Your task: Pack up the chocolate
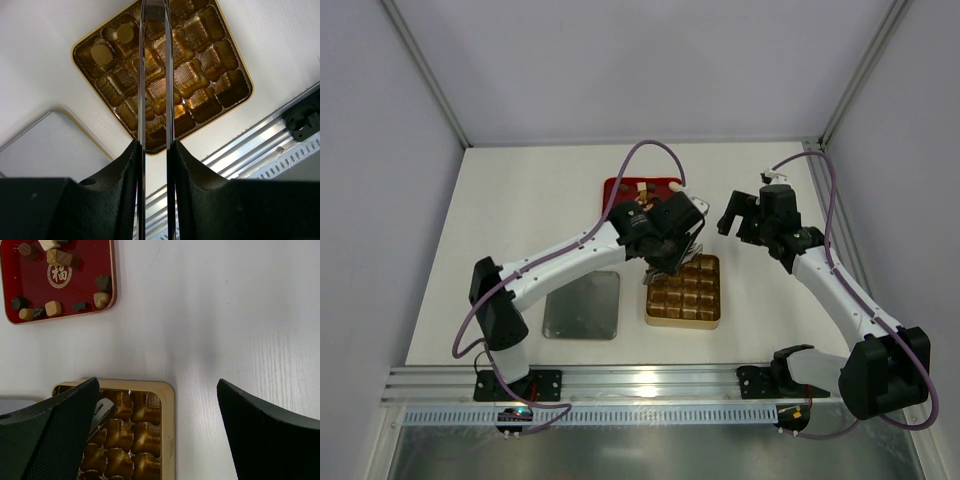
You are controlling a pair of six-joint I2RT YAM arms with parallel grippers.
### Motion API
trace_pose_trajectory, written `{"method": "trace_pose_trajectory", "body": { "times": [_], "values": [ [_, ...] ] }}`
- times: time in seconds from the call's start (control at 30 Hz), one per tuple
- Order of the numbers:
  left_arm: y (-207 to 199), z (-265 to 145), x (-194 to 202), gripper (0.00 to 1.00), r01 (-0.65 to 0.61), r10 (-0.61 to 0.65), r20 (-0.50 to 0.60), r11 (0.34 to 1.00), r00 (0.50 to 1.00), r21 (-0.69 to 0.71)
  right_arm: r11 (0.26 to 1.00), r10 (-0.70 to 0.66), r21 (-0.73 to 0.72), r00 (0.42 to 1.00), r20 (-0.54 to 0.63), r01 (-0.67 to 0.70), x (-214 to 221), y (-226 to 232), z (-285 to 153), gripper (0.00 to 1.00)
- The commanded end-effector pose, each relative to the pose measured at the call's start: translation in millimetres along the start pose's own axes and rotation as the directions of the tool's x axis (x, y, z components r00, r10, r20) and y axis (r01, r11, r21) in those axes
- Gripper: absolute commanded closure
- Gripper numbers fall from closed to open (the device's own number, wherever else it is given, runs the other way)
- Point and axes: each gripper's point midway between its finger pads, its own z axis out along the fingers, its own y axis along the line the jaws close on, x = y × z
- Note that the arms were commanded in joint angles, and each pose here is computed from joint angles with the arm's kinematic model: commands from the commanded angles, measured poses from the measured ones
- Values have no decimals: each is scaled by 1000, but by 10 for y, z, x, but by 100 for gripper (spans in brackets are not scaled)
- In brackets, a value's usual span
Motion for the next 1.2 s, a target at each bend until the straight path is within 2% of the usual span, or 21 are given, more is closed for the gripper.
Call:
{"method": "trace_pose_trajectory", "body": {
  "times": [0.0,0.27,0.6,0.8,0.97,1.17],
  "values": [
    [-74,-107,-135,71,21,-23,74,999,997,27,1000,8,2,999,46,-9,-109,9,-57,0],
    [-85,-38,-37,67,5,-6,53,1000,999,14,1000,7,4,999,46,-7,-107,4,-53,0],
    [-73,-38,-15,57,-3,2,49,1000,999,9,1000,5,5,999,41,-5,-99,4,-44,0],
    [-32,-236,-161,57,-5,6,111,1000,994,-5,1000,2,0,999,48,-2,-128,18,-72,0],
    [233,-472,-429,58,30,-10,200,995,980,-99,1000,-10,-11,999,47,10,-154,47,-65,0],
    [832,-415,-627,57,114,-71,199,970,977,-213,999,-24,-23,999,31,25,-164,84,-10,0]
  ]
}}
